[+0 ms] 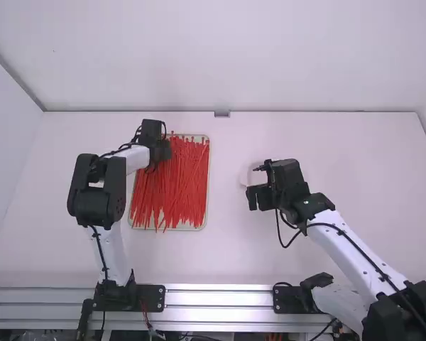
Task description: Fasten the cable tie
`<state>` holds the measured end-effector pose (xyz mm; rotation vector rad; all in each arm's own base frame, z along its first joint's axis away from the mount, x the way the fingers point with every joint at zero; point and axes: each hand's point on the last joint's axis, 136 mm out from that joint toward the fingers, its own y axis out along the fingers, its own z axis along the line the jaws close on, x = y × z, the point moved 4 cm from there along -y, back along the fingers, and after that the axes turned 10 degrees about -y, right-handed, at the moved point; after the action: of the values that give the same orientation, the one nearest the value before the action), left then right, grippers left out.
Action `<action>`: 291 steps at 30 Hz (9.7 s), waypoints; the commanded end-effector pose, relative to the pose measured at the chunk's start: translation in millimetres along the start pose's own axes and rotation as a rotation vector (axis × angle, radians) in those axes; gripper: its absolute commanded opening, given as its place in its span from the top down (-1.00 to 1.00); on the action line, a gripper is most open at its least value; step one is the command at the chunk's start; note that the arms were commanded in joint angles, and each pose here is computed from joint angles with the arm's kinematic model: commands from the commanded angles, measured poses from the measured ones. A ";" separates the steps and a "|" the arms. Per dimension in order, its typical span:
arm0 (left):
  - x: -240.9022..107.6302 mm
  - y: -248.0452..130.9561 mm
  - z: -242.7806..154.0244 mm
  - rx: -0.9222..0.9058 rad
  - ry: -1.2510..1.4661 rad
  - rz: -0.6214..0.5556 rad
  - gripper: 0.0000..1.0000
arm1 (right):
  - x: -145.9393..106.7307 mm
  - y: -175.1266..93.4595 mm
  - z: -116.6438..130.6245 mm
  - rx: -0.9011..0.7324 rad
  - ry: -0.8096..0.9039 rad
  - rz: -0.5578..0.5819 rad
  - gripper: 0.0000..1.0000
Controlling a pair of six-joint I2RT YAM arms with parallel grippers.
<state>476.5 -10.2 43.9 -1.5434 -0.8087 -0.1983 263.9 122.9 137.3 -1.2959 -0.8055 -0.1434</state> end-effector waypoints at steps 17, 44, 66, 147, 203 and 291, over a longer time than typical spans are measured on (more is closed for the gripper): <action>-11.5 7.2 8.5 0.019 -0.006 0.042 0.67 | 11.4 -7.8 -0.9 -0.007 0.001 -0.032 -0.99; -6.8 7.4 7.3 0.015 -0.016 0.018 0.88 | 12.6 -7.8 3.2 0.001 -0.010 -0.037 -0.98; 86.1 -131.1 -12.7 -0.044 -0.055 -0.228 0.96 | 17.6 -8.1 1.4 -0.011 -0.012 -0.061 -0.98; -39.9 -348.2 -126.8 -0.971 -0.029 -0.396 0.96 | 94.4 -72.8 138.6 0.755 -0.220 -0.519 0.63; -33.4 -460.4 -177.4 -1.444 0.755 -0.423 -0.13 | 115.2 -151.1 56.9 0.951 -0.542 -0.864 1.00; 29.2 -533.9 -157.2 -1.683 0.655 -0.324 0.96 | 97.1 -139.8 110.2 1.054 -0.714 -0.862 0.47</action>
<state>241.1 -182.3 508.8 -2.5540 -0.2309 -1.8452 213.1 211.6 299.3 0.0864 -1.6679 0.0887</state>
